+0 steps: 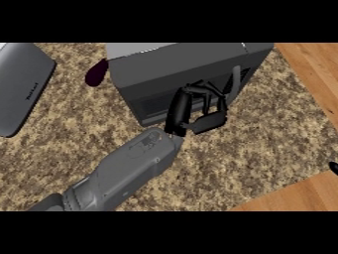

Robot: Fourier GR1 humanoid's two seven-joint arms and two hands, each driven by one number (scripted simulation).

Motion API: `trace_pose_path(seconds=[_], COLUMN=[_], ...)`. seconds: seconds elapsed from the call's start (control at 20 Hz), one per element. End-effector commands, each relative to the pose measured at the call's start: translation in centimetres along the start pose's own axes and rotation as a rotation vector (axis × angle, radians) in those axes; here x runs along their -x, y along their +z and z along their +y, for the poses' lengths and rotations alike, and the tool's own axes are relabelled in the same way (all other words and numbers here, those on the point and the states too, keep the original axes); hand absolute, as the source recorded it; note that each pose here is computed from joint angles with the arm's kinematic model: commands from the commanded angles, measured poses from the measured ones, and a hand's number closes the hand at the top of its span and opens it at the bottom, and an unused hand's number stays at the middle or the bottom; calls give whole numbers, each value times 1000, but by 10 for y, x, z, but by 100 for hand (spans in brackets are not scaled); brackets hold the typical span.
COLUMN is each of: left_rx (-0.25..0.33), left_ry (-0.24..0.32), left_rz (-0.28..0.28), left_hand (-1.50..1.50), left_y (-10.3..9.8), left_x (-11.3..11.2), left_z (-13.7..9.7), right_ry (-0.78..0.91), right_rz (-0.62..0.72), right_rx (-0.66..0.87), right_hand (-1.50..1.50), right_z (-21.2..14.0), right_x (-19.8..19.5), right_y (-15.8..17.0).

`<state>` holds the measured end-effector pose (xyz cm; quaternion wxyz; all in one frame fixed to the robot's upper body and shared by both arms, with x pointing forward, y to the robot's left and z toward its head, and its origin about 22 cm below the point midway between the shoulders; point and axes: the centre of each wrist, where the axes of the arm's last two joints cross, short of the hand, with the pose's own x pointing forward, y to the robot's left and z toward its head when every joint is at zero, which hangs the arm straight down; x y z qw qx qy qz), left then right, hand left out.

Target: Pick up the milk, place it into the microwave and close the microwave

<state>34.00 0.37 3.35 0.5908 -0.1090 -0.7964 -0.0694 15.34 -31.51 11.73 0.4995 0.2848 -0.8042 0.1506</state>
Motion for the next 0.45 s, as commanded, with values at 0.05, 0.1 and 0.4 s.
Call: trace_pose_path(seconds=[0.05, 0.1, 0.4], left_rx=[-85, -83, -106], left_ry=[-27, -32, -35], left_rz=[17, 24, 9], left_hand=[150, 150, 150], left_y=[-22, -19, -17], left_x=[-3, 3, 4], left_z=[13, 16, 16], right_ry=[-4, -18, -14], right_rz=[-5, 5, 1], right_rx=[-29, -20, -37], right_hand=[-150, -150, -150], right_z=[0, 2, 2], right_x=[-4, -2, -7], right_y=[-3, -2, -4])
